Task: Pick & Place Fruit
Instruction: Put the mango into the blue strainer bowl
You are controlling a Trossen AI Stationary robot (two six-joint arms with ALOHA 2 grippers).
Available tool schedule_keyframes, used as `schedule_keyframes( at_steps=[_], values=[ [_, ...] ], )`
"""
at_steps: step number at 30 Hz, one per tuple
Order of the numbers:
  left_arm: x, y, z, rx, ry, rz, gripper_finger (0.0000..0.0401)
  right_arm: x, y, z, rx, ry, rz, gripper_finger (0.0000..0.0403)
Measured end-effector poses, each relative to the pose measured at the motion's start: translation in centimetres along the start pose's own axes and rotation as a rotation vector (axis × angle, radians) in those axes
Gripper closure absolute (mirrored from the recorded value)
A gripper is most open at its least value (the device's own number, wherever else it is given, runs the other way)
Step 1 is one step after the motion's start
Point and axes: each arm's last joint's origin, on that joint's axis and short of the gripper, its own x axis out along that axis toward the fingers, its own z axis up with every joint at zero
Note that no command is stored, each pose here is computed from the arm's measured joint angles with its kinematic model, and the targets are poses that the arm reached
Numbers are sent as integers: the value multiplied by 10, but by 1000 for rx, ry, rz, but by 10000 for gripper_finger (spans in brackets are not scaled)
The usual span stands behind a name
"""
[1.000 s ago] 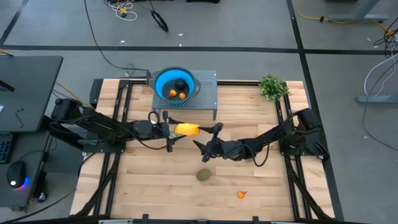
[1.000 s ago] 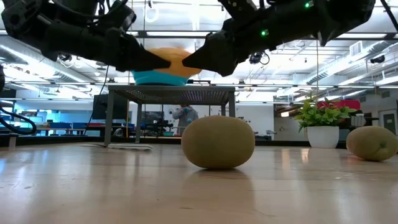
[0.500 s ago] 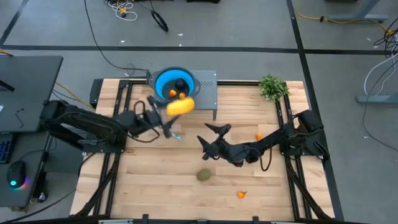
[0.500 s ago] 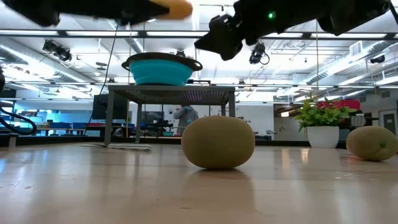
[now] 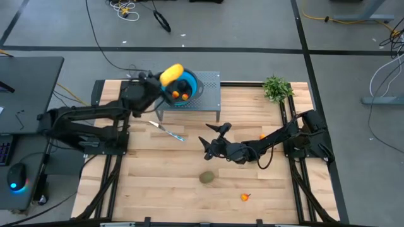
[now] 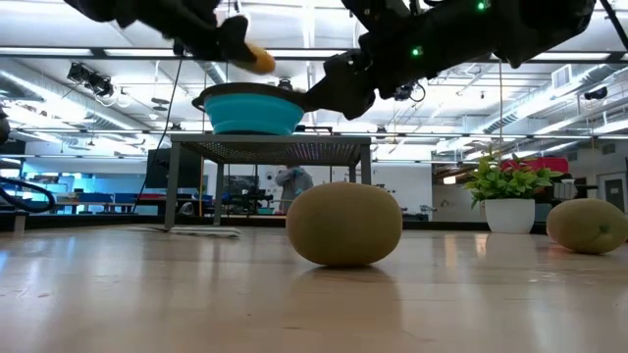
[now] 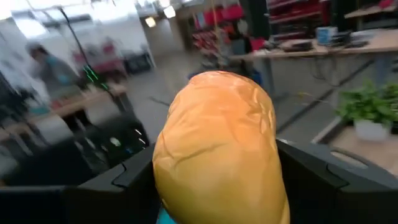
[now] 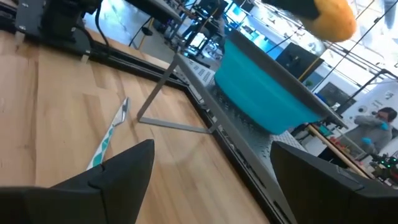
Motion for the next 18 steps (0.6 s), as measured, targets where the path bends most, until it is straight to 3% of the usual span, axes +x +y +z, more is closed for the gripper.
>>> schedule_keyframes(
  at_steps=[4,12,18],
  values=[
    [8,7,-9,-45,60,-70,136,0,0,0,-1,2,1,71],
    [10,11,-16,-55,119,-57,134,0,0,-1,4,4,2,71],
    [10,10,-17,-48,126,-90,92,0,0,-1,4,4,3,71]
  ],
)
